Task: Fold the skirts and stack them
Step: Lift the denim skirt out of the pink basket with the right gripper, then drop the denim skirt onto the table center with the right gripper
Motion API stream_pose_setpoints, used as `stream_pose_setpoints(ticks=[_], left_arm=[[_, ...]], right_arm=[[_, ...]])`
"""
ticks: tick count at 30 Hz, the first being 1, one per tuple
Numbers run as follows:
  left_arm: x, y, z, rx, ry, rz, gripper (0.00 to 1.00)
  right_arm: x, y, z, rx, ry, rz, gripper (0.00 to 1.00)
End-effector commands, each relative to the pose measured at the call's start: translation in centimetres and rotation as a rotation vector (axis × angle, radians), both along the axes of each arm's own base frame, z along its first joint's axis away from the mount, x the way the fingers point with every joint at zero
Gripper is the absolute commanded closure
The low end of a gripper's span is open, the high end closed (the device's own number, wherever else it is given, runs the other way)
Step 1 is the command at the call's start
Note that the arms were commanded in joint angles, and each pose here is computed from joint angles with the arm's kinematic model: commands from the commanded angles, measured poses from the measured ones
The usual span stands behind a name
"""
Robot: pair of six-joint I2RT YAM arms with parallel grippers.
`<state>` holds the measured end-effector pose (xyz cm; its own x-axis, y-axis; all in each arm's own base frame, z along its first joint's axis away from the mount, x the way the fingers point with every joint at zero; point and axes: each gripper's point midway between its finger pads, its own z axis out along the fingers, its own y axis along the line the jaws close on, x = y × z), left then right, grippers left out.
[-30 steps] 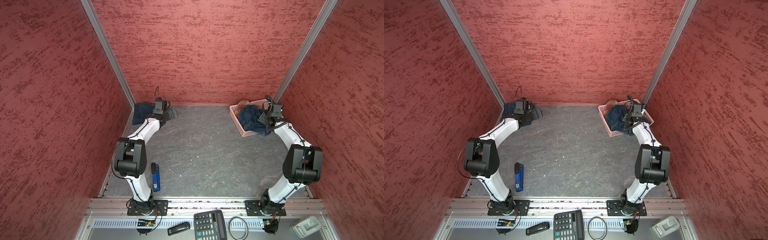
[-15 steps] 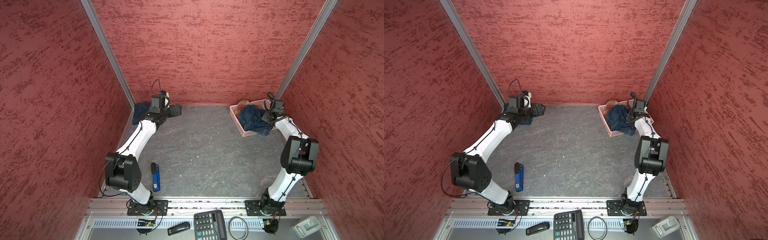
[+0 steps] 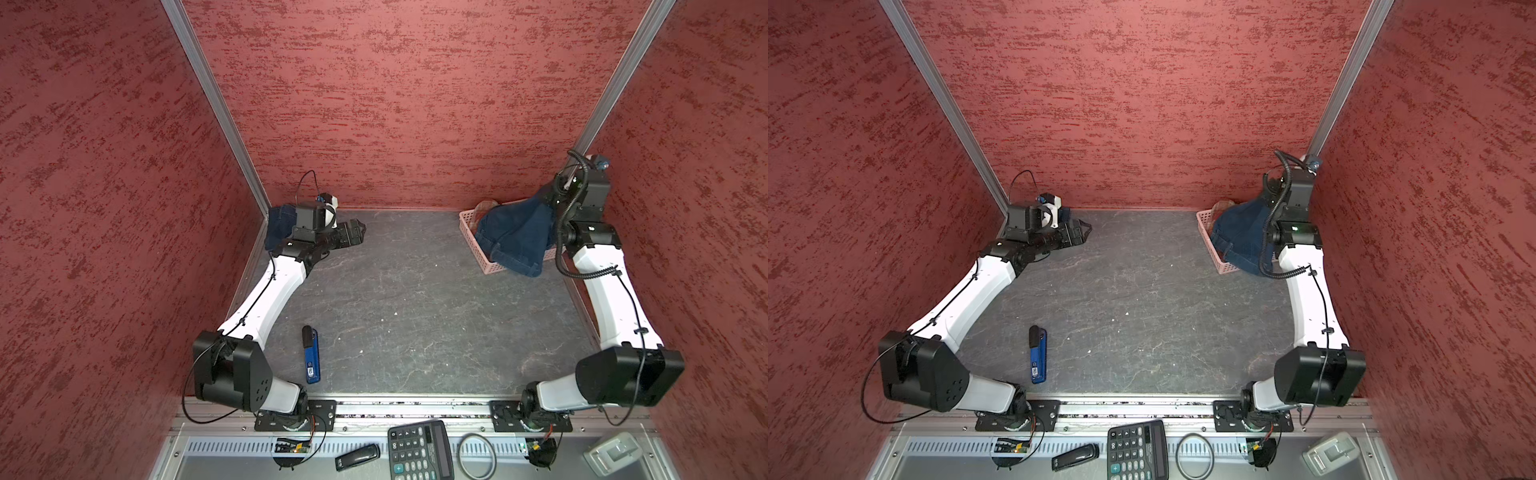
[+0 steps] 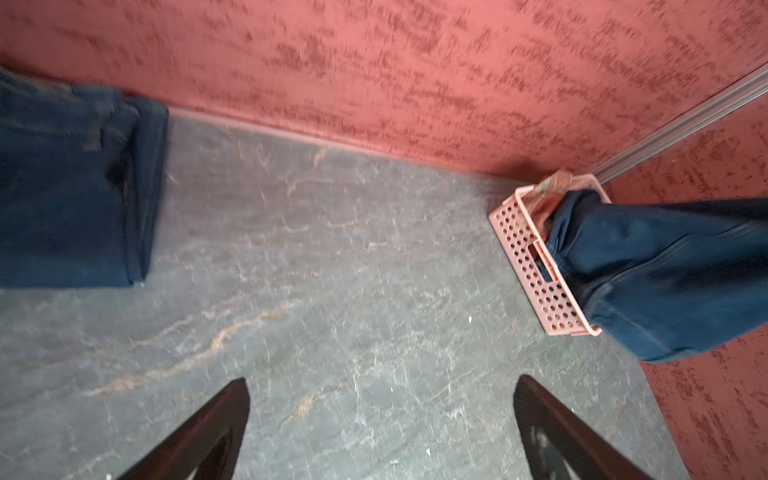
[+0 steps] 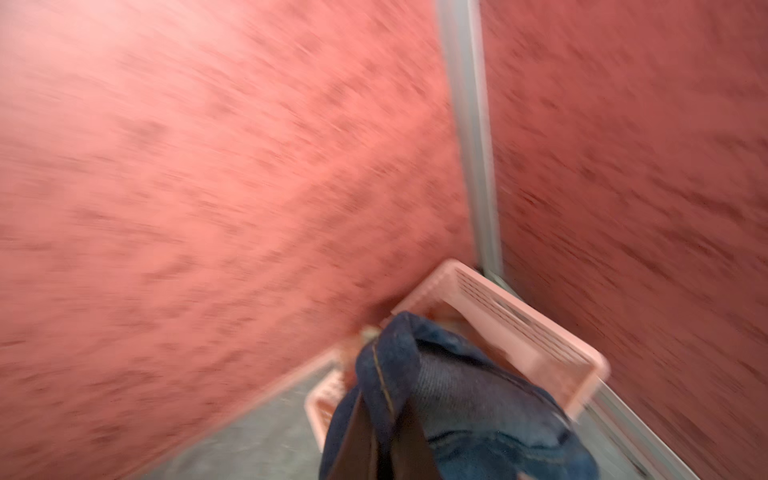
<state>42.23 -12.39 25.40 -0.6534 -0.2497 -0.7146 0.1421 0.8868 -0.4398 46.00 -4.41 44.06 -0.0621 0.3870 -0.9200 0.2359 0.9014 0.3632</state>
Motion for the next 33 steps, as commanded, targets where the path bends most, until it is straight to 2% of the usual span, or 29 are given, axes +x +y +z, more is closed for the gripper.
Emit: stream_pose_setpoints(ticks=[1,6,11,15,19,22,25,27,29,30,31,33], left_arm=[[-0.2,-0.7,-0.2,-0.037,0.021,-0.008,0.01],[-0.6,-0.4,-1.1,-0.045,0.051,0.022,0.00],[-0.6,1.0,-1.4,-0.049,0.081,0.088,0.01],[-0.7,2.2,-1.2,-0.086,0.084,0.138,0.01],[-1.2,3.8,-0.8,-0.114,0.069,0.194,0.00],[-1.7,5.6,-0.7,-0.129,0.063,0.247,0.01],[-2.2,7.1,-1.0,-0.134,0.072,0.283,0.01],[-2.4,7.4,-1.3,-0.109,0.086,0.294,0.01],[-2.6,7.5,-2.2,-0.097,0.119,0.292,0.00],[-2.8,7.3,-2.7,-0.092,0.137,0.290,0.00],[-2.9,7.1,-3.3,-0.085,0.158,0.286,0.00],[-3.3,6.3,-4.7,-0.064,0.208,0.261,0.00]], right_arm=[[-1.5,4.1,8.7,-0.051,-0.216,0.114,1.00],[-2.3,11.0,17.4,-0.068,-0.379,0.282,1.00],[-3.8,17.5,23.4,-0.080,-0.509,0.421,1.00],[-6.0,21.8,25.9,-0.096,-0.625,0.488,1.00],[-6.0,24.0,24.9,-0.053,-0.610,0.532,1.00],[-3.4,24.9,20.7,-0.023,-0.471,0.522,1.00],[0.8,25.5,13.0,-0.035,-0.258,0.462,0.99],[3.5,25.2,6.9,-0.021,-0.111,0.432,0.76],[6.5,24.3,0.0,0.034,0.056,0.444,0.42],[7.5,23.8,-2.6,0.046,0.130,0.439,0.31],[8.4,23.1,-5.3,0.045,0.206,0.421,0.23],[8.7,22.6,-9.1,0.021,0.313,0.405,0.16]])
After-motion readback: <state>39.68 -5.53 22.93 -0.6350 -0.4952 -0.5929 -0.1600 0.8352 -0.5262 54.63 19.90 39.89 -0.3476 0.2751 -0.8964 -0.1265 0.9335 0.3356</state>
